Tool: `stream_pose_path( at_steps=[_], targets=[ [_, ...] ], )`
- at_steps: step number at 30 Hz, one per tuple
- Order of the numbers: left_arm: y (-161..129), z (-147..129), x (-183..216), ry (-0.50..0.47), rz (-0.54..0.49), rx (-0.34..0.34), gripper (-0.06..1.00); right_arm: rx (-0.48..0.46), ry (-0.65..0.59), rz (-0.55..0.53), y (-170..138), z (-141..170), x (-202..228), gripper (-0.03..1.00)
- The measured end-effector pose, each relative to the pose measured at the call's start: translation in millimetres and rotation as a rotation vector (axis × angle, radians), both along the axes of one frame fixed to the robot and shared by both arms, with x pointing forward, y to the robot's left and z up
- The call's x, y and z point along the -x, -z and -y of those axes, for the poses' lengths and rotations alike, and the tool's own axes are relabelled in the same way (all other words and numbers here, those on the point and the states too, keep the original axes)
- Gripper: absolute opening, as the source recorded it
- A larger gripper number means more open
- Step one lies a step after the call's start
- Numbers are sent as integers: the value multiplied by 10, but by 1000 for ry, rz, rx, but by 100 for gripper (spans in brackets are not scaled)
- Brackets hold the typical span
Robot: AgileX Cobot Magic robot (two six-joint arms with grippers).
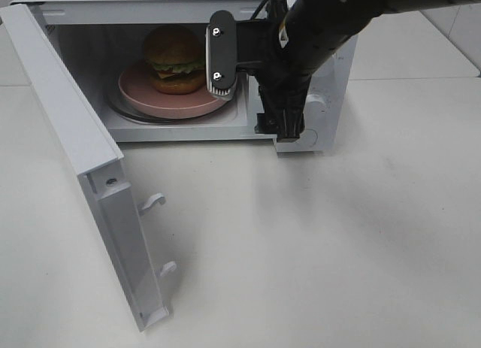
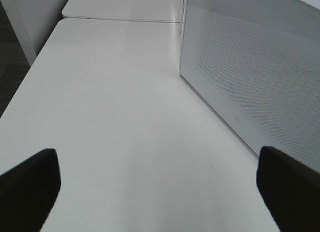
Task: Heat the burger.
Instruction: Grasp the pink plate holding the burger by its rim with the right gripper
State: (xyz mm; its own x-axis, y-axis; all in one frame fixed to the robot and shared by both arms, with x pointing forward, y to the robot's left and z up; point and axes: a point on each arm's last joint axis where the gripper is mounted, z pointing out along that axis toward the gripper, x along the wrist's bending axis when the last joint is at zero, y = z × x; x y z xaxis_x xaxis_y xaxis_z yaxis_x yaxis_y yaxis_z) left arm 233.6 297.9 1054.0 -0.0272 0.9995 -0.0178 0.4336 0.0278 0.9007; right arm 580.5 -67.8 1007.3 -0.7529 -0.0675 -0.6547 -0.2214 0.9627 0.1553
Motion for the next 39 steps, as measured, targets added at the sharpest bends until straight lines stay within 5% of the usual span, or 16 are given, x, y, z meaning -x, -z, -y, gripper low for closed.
stream_pose_path(
  at_steps=[9,39],
  targets=[
    [0,0,0,0,0,0,99,-16,-87,54,127,-352,-100,90],
    [0,0,0,0,0,0,99,-21,-108,58,772,-789,-607,88]
  ],
)
